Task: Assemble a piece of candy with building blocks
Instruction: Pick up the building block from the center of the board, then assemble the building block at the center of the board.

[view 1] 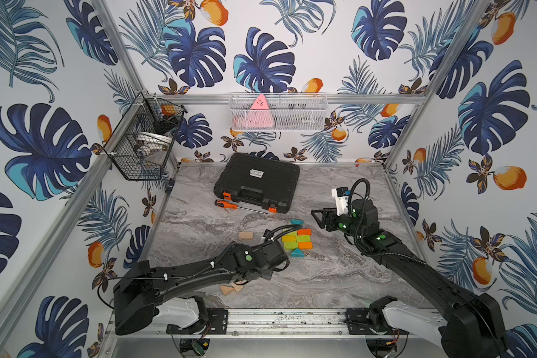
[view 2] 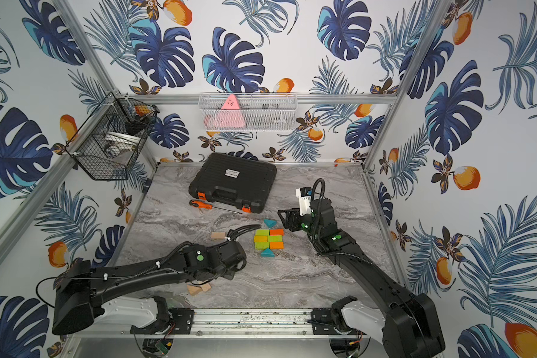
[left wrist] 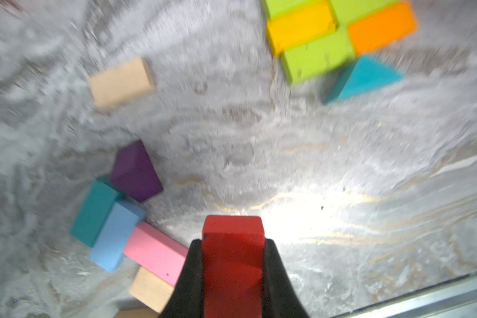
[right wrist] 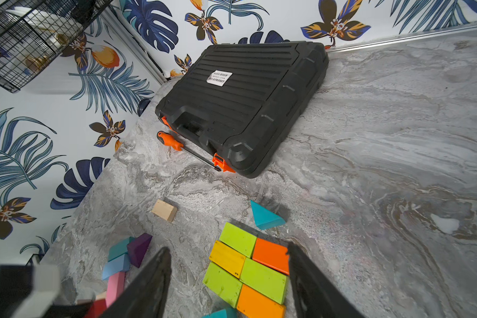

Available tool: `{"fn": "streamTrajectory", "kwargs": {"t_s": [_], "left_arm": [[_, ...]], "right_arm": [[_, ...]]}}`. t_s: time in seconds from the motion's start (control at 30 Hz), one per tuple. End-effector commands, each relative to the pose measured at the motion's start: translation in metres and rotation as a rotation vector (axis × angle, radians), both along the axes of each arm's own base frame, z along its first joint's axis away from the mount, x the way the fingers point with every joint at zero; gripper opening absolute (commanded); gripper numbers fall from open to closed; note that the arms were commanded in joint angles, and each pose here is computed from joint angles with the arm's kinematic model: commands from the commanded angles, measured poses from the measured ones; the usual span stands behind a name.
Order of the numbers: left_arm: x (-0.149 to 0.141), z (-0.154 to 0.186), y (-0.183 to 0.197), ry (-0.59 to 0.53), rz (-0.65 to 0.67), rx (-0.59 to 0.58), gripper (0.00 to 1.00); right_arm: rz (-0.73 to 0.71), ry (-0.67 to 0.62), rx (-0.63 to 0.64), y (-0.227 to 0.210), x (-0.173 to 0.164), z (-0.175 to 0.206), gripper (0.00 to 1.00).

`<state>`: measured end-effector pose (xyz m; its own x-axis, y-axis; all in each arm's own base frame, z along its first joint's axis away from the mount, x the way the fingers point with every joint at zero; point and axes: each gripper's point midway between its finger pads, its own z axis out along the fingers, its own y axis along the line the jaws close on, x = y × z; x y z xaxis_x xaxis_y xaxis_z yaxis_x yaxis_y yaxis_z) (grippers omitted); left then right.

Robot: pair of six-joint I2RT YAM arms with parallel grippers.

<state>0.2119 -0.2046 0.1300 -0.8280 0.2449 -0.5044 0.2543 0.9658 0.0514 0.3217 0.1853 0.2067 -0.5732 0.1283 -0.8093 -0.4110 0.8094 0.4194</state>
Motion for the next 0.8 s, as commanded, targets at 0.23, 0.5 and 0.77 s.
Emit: {"fn": "streamTrajectory", "kwargs": {"t_s": [0.23,0.5,0.77], "left_arm": [[0.075,0.050,0.024,-0.111,-0.371,0.229,0.00],[0.106,0.028,-0.007,-0.231,-0.705,0.250,0.00],[0.098,-0.027,-0.032,0.026,-1.064,0.087,0.00]], "right_arm": [[-0.008,-0.015,0.030,-0.004,-0.009,0.002,0.69],[-0.007,-0.019,0.046,-0.005,-0.015,0.002,0.69],[-0.003,0.004,0.057,-0.002,-0.015,-0.008,0.69]]}}
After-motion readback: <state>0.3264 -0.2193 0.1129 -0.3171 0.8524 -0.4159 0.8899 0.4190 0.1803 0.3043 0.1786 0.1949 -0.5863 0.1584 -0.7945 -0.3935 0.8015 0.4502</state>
